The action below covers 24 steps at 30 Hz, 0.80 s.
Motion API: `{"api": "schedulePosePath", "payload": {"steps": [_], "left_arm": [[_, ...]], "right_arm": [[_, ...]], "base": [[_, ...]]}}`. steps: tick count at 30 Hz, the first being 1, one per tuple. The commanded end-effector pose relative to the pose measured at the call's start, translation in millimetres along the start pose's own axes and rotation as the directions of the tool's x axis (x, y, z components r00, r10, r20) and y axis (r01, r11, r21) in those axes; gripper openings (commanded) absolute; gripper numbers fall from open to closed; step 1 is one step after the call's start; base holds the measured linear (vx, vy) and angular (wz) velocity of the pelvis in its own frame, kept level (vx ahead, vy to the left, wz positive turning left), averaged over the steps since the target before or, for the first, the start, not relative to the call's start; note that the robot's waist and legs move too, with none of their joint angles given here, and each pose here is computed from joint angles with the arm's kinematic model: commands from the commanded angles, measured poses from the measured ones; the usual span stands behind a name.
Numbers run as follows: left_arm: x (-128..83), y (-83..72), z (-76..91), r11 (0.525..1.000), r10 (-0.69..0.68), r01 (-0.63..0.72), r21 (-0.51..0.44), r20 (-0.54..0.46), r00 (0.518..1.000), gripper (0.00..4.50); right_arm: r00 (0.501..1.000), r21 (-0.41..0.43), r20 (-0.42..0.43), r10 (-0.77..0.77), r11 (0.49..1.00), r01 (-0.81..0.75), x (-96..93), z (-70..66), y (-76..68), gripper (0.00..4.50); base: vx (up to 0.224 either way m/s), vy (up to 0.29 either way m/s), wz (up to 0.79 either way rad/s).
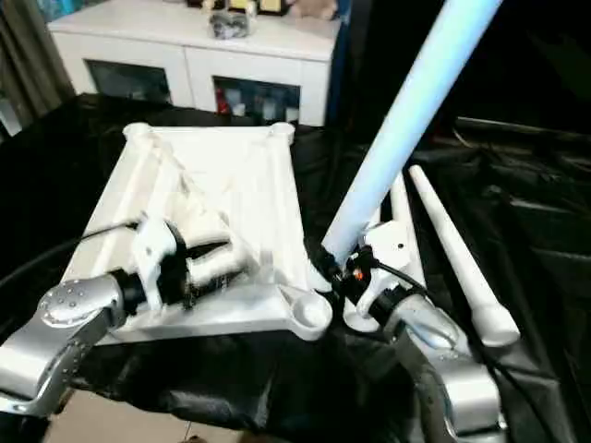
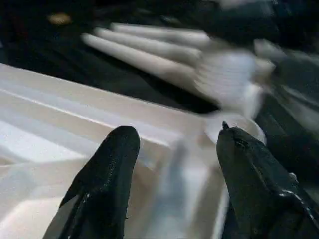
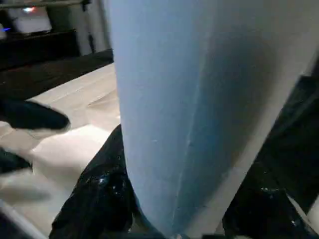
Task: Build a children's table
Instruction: Move to table
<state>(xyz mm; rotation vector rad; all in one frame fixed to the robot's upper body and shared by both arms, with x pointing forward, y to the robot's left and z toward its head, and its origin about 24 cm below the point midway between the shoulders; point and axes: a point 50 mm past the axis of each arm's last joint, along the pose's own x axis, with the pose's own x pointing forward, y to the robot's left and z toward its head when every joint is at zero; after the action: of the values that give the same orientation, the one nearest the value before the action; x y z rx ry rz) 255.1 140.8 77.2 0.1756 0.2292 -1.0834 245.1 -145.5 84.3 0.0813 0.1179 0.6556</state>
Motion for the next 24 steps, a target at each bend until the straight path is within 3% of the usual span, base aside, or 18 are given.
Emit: {"api": "schedulePosePath", "payload": {"steps": [1,4,6,12,21,24], "left_arm": [[2.3,-0.9,-0.1,0.997,-0.065,0.066,0.037,-0.032,0.997,2.88],[3.0,-5.5,-15.1,0.978,-0.173,0.190,0.088,-0.171,0.970,2.88],[4.7,-4.5,-19.5,0.973,-0.183,0.207,0.105,-0.203,0.962,2.88],[7.0,0.6,-23.5,0.970,-0.191,0.219,0.105,-0.230,0.954,2.88],[10.6,-0.3,-39.5,0.972,-0.189,0.218,0.089,-0.255,0.948,2.25],[11.1,0.5,-36.5,0.972,-0.193,0.219,0.085,-0.243,0.951,1.98]], "right_arm": [[0.999,-0.012,0.016,0.043,0.999,-0.042,0.7,8.5,1.8,1.89],[0.993,-0.039,-0.041,0.113,0.993,-0.114,-3.8,6.3,4.2,1.89],[0.990,-0.041,-0.054,0.128,0.991,-0.130,-5.3,5.9,4.6,1.89],[0.988,-0.039,-0.066,0.137,0.989,-0.139,-6.8,5.3,5.2,1.89],[0.986,-0.035,-0.076,0.145,0.988,-0.148,-7.4,-1.6,12.5,1.89],[0.985,-0.021,-0.065,0.162,0.986,-0.163,-4.4,0.6,16.5,1.89]], "base": [[0.000,0.000,0.00],[0.000,0.000,0.00],[0.000,0.000,0.00],[0.000,0.000,0.00],[0.000,0.000,0.00],[0.000,0.000,0.00]]}}
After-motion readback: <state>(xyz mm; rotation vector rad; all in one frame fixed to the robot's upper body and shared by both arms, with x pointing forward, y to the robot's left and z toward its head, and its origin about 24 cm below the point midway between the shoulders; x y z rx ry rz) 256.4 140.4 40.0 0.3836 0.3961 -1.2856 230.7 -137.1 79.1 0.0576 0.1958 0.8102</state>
